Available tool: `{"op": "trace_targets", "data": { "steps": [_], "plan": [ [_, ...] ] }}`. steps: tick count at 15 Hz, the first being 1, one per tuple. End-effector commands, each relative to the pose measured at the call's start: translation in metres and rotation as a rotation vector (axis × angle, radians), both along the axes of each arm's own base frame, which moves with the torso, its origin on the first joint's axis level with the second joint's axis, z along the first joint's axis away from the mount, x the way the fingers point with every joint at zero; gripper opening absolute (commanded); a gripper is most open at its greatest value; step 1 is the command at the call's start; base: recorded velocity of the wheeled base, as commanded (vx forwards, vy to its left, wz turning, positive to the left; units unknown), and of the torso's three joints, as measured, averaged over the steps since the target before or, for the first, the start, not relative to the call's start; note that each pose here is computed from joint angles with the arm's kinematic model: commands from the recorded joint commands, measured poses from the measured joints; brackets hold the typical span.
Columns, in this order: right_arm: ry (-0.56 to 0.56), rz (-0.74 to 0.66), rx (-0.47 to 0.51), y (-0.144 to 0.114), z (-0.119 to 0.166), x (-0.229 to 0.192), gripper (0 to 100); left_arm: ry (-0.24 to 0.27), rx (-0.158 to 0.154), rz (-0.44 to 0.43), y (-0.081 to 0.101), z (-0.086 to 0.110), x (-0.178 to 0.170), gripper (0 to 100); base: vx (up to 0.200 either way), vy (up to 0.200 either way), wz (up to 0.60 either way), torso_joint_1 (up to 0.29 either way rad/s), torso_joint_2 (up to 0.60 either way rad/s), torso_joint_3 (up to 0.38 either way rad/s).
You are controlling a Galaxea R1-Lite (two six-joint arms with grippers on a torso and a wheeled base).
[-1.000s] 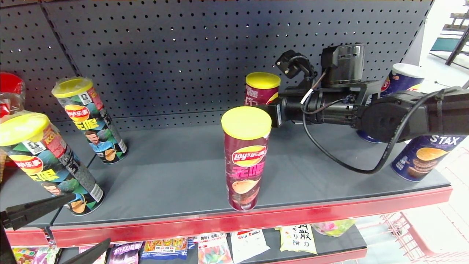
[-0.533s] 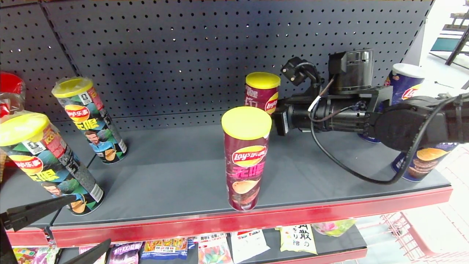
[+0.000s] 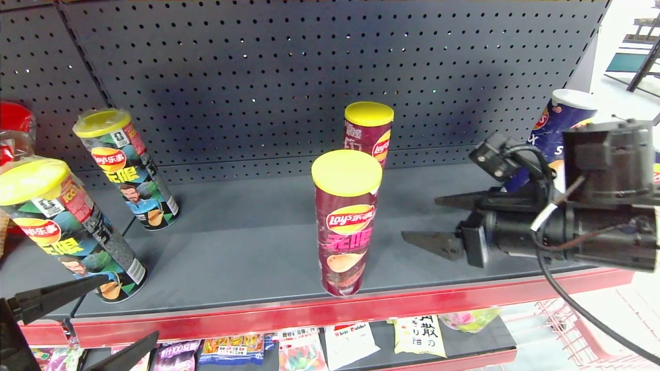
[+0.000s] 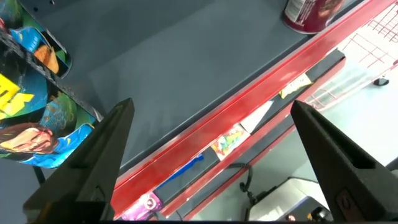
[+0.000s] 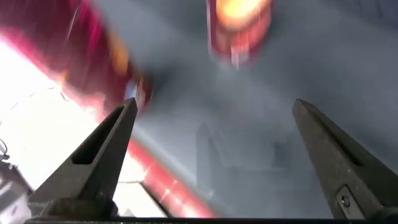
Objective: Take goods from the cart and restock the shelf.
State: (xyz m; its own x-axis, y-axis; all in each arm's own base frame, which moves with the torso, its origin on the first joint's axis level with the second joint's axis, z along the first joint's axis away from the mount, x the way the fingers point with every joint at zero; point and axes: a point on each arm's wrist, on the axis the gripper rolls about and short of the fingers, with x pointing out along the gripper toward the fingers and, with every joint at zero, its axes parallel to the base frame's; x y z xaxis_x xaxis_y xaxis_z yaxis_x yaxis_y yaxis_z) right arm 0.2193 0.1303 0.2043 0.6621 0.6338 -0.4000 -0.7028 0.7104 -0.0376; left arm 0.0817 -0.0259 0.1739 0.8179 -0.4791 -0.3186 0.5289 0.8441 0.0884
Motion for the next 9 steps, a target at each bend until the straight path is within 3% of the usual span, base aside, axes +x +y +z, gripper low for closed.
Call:
{"op": "trace_targets", "data": {
  "steps": [1,5,7,9],
  "plan": [
    [-0.062,-0.067,0.03,-0.041,0.003,-0.063,100,0.027,0.006,0.004,-0.001,-0.001,0.007,100,0.0,0.0,0.0,0.0,0.0,0.0],
    [-0.197,-0.295,0.058,-0.099,-0.021,-0.142,100,0.059,0.029,0.037,-0.002,-0.006,0.011,100,0.0,0.0,0.0,0.0,0.0,0.0],
    [-0.227,-0.376,0.064,-0.11,-0.028,-0.158,100,0.075,0.029,0.032,-0.003,-0.006,0.015,100,0.0,0.0,0.0,0.0,0.0,0.0],
    [-0.237,-0.547,0.047,-0.126,-0.044,-0.201,100,0.138,0.015,-0.016,-0.008,-0.008,0.03,100,0.0,0.0,0.0,0.0,0.0,0.0]
  ]
}}
